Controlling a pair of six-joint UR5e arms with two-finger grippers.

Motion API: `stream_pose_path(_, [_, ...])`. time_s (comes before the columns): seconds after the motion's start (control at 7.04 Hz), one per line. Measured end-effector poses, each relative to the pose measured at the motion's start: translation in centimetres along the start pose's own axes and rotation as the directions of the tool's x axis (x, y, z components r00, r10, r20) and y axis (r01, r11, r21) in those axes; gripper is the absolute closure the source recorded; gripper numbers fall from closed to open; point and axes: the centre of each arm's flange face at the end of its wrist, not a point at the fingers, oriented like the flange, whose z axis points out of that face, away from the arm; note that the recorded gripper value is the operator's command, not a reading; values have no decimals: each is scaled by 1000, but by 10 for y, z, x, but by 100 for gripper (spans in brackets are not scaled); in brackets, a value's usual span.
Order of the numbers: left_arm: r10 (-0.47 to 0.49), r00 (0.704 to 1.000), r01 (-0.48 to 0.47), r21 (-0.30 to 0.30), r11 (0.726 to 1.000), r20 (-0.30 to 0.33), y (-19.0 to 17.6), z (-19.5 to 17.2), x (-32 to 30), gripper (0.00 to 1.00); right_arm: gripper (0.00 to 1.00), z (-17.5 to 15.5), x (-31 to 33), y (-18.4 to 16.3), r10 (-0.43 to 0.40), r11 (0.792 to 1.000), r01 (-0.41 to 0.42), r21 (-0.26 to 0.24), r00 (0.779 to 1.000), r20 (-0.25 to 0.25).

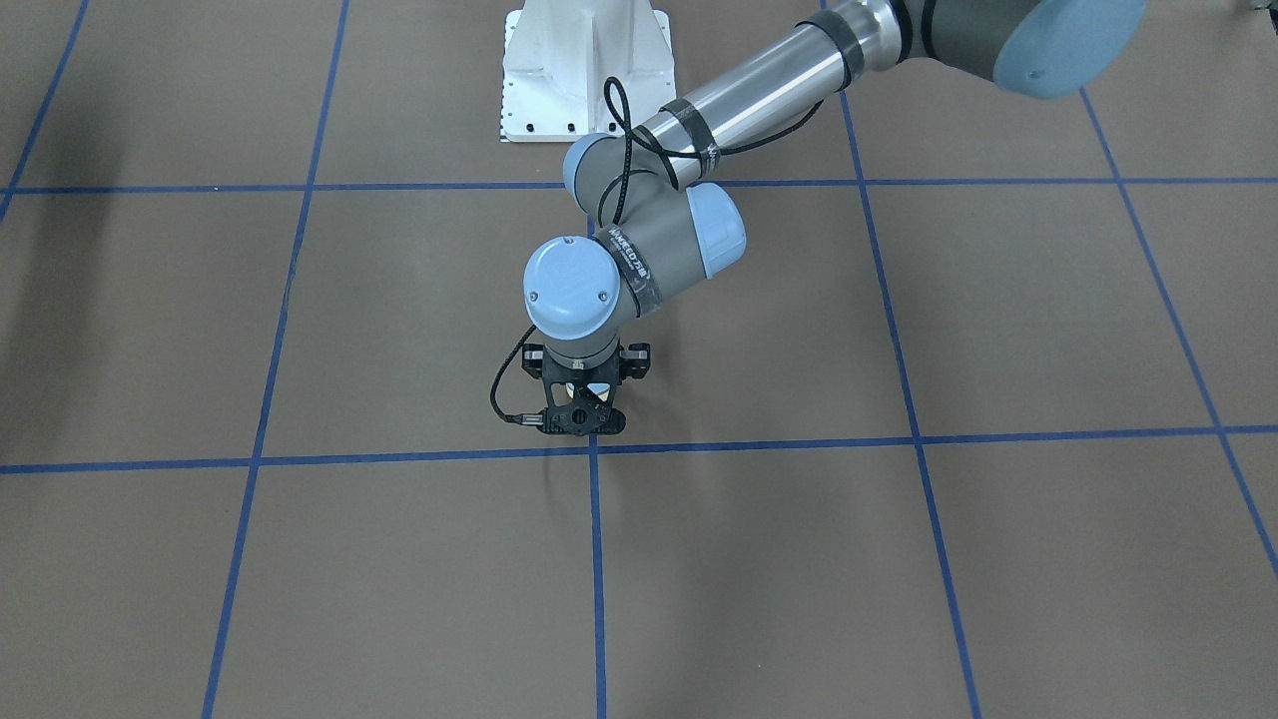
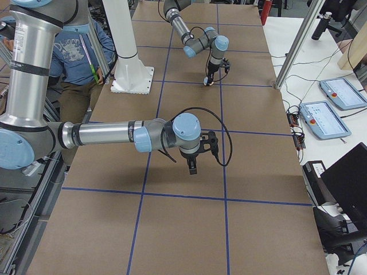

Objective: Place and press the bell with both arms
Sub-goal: 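Lower the bell onto the table centre and open the left gripper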

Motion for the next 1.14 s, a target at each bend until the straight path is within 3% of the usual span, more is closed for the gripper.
stream_pose_path(0.71, [6, 1000, -6, 2, 1000, -3, 0, 2, -1, 12, 0, 0, 0, -1, -3, 1000, 3, 1, 1000, 0])
stream_pose_path(1.14, [7, 1000, -7, 2, 1000, -5, 1, 1, 0, 12, 0, -1, -1, -3, -6, 1000, 6, 4, 1000, 0])
